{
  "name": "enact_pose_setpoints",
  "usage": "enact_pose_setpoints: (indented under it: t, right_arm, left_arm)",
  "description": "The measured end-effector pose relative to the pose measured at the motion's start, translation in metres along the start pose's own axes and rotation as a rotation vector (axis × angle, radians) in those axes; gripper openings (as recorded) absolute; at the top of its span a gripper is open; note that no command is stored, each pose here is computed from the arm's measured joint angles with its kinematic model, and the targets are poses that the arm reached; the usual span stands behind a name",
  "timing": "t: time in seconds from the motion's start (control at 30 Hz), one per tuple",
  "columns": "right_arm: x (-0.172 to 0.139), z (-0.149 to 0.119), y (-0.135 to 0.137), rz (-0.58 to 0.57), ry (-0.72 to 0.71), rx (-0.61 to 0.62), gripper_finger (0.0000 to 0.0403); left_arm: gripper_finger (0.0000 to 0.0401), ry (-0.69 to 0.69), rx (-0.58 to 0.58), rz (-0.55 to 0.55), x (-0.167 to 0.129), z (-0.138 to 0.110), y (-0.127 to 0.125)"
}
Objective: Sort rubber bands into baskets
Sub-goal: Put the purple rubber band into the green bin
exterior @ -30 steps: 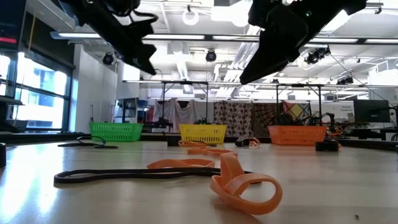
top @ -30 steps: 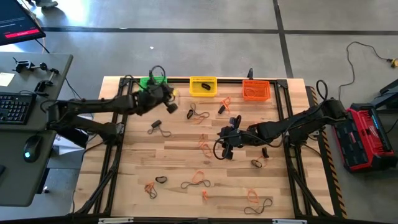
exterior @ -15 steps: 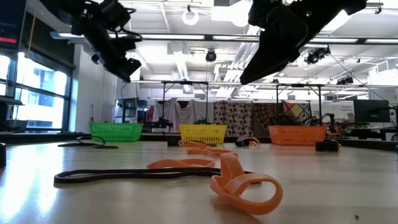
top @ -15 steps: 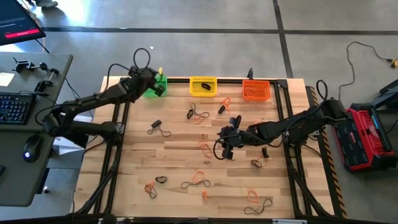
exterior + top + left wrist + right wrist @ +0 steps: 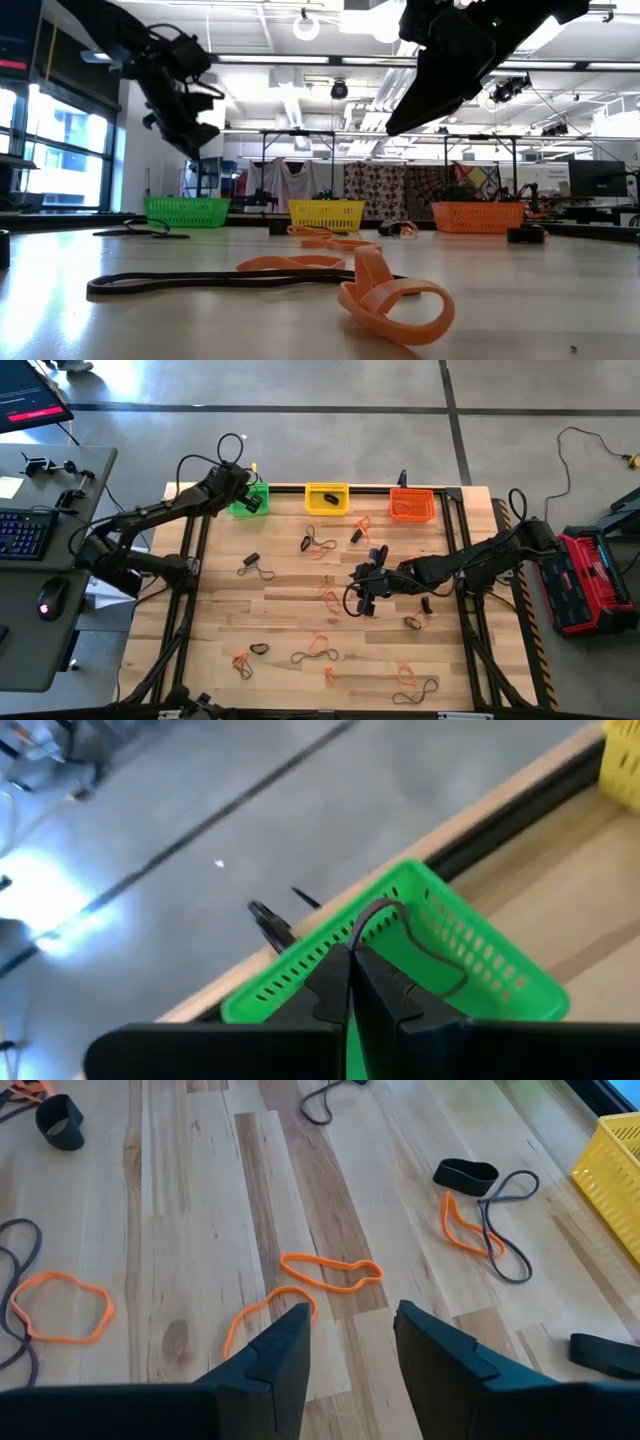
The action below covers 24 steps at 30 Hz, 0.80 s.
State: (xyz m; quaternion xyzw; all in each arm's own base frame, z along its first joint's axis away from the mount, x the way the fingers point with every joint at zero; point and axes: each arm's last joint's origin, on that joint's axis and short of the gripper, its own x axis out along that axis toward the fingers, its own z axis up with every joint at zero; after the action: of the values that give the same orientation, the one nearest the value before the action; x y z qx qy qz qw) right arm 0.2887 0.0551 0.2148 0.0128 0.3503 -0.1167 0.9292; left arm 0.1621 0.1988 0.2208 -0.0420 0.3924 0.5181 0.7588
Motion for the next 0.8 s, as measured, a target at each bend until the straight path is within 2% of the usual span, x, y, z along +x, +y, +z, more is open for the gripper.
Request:
enact_pose_setpoints:
  t: [0.37,0.6,0.8]
  right_arm:
    - [0.000,0.000,0.000,0.001,0.000,0.000,0.0137]
    - [0.000,0.000,0.000,0.001,0.001,0.001,0.0137]
    - [0.000,0.000,0.000,0.001,0.001,0.002,0.0137]
  left_arm:
    - [0.0000,0.126,-0.018,-0.087,0.035,-0.014,0.004]
    - [0.0003,0.161,-0.012,-0.128,0.041,-0.019,0.002]
    - [0.0027,0.152,0.043,-0.145,0.040,-0.018,-0.001]
